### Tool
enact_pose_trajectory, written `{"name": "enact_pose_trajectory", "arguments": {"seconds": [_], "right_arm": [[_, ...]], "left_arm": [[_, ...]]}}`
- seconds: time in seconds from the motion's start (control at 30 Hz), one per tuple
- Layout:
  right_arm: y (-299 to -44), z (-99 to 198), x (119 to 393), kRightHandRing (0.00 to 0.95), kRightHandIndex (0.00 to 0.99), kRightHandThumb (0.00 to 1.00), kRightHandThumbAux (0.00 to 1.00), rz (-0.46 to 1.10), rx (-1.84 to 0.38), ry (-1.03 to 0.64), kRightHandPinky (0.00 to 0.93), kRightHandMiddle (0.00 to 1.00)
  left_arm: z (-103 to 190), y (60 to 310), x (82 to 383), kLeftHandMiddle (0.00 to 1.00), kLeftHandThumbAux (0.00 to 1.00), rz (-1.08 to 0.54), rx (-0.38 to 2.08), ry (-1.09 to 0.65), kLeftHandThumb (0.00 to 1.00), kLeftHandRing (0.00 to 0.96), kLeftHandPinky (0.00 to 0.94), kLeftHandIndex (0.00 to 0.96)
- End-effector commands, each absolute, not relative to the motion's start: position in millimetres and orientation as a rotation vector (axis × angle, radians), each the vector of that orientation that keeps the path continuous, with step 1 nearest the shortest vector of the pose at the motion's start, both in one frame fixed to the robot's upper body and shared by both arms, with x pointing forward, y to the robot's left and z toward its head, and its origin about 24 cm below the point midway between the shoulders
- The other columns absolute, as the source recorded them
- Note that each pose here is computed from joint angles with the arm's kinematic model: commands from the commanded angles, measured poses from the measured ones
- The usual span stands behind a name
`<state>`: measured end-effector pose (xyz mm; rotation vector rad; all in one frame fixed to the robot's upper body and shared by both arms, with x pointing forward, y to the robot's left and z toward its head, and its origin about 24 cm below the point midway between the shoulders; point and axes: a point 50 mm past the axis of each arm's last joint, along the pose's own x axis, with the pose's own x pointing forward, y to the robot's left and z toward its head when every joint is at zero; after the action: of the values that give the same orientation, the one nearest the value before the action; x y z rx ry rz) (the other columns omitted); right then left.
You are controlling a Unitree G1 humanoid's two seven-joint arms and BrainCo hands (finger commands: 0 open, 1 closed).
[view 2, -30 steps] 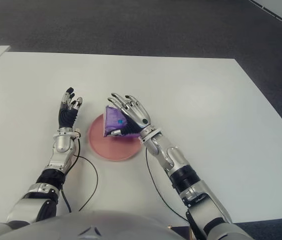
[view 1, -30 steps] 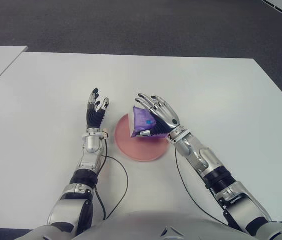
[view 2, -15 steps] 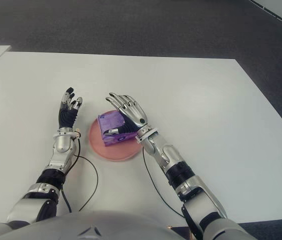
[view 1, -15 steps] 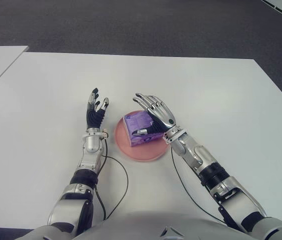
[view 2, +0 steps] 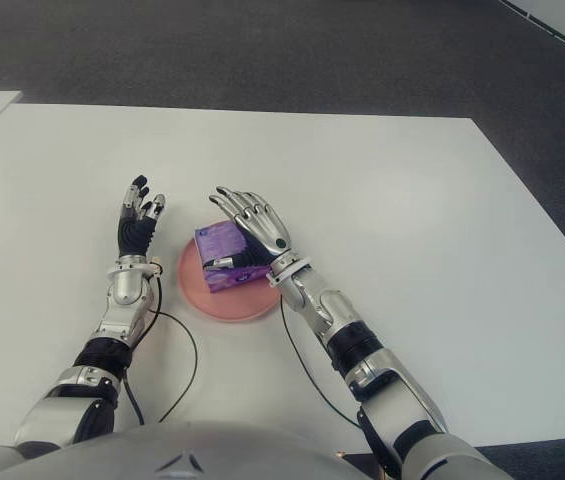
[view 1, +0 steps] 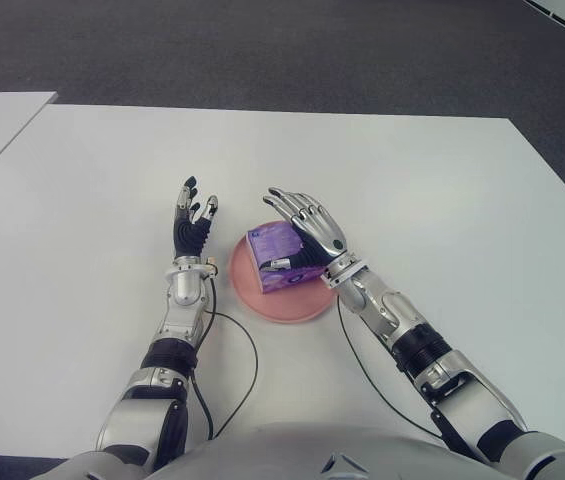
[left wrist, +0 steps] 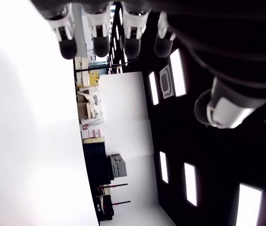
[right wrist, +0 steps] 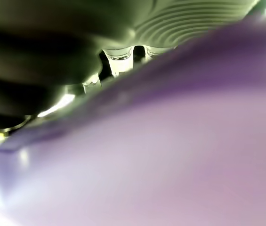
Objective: Put the tissue paper into the plate.
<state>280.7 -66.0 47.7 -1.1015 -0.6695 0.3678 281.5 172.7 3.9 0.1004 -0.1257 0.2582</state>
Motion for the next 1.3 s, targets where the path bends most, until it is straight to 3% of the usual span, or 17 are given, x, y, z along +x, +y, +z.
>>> {"name": "enact_pose_trajectory", "arguments": {"seconds": [0.03, 0.53, 0.77, 1.07, 1.3], "right_arm": [[-65, 48, 282, 0.000, 0.000, 0.084, 0.347, 0.377, -1.102, -0.661, 0.000, 0.000], [-70, 50, 286, 0.000, 0.000, 0.081, 0.337, 0.374, -1.085, -0.615, 0.000, 0.000], [-91, 81, 291, 0.000, 0.000, 0.059, 0.317, 0.290, -0.914, -0.596, 0.000, 0.000], [-119, 116, 288, 0.000, 0.000, 0.086, 0.341, 0.110, -0.475, -0.603, 0.000, 0.000], [-149, 116, 284, 0.000, 0.000, 0.095, 0.385, -0.048, -0.376, -0.619, 0.000, 0.000]], "left_arm": [[3, 170, 282, 0.000, 0.467, 0.254, 0.104, -0.109, 0.000, 0.000, 0.000, 0.000], [3, 169, 282, 0.000, 0.460, 0.256, 0.126, -0.115, 0.000, 0.000, 0.000, 0.000], [2, 170, 282, 0.000, 0.450, 0.249, 0.113, -0.113, 0.000, 0.000, 0.000, 0.000], [3, 170, 281, 0.000, 0.439, 0.259, 0.108, -0.120, 0.003, 0.000, 0.000, 0.000], [4, 170, 280, 0.000, 0.440, 0.251, 0.104, -0.134, 0.008, 0.000, 0.000, 0.000]]}}
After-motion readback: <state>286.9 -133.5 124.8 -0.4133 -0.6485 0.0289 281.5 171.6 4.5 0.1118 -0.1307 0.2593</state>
